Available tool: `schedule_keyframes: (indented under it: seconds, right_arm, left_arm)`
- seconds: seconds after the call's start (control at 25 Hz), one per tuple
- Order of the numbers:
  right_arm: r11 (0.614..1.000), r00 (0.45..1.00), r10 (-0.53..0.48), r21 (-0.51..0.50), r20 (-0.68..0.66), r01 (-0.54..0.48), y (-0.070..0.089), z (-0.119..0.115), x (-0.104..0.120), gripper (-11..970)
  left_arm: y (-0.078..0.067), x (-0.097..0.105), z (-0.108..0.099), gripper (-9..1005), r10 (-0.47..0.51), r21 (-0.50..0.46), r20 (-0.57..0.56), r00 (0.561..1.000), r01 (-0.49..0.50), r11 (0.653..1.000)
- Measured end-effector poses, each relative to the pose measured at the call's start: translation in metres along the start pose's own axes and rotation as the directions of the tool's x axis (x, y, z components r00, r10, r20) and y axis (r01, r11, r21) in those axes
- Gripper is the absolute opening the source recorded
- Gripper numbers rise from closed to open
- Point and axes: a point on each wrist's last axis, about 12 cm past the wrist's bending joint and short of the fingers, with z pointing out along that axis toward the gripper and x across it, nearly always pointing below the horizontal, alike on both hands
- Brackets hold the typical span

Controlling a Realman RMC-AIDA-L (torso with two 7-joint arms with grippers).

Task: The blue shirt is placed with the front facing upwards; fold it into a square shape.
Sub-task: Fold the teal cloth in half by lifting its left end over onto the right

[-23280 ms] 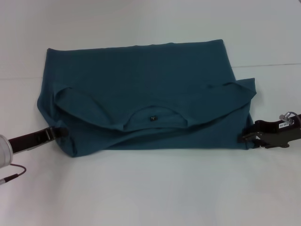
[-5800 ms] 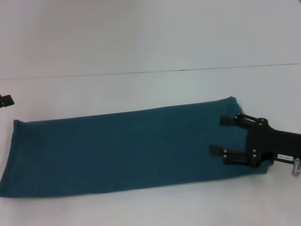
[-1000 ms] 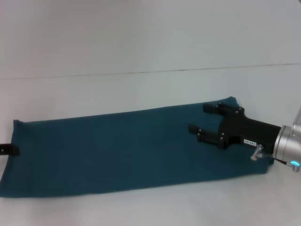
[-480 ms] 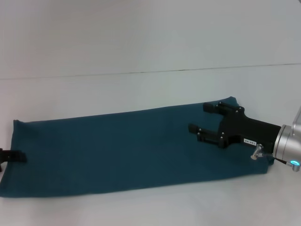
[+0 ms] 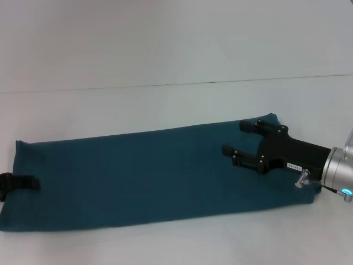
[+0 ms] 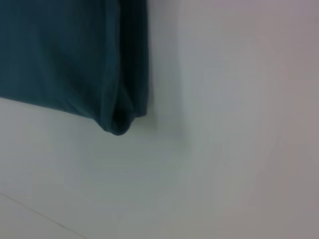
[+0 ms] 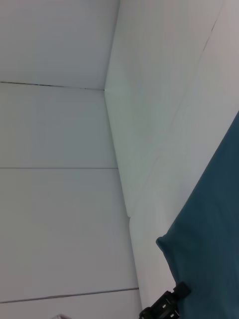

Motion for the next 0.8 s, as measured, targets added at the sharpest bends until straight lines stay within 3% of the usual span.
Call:
schedule_keyframes:
  seconds: [0.44,0.8]
  right_arm:
    - [1.000,1.000,0.006,0.003,0.001,-0.006,0.001,-0.001,0.001,801]
    - [1.000,1.000,0.008,0.007,0.002,-0.008,0.001,-0.001,0.002,797]
  left_arm:
    - [-0.016,-0.002,0.002,876,-0.014,0.095,-0.011,1.000,0.015,0.995]
    - [-0.018,-0.001,0.000,875,-0.022,0.124,-0.028,0.999,0.025,0.992]
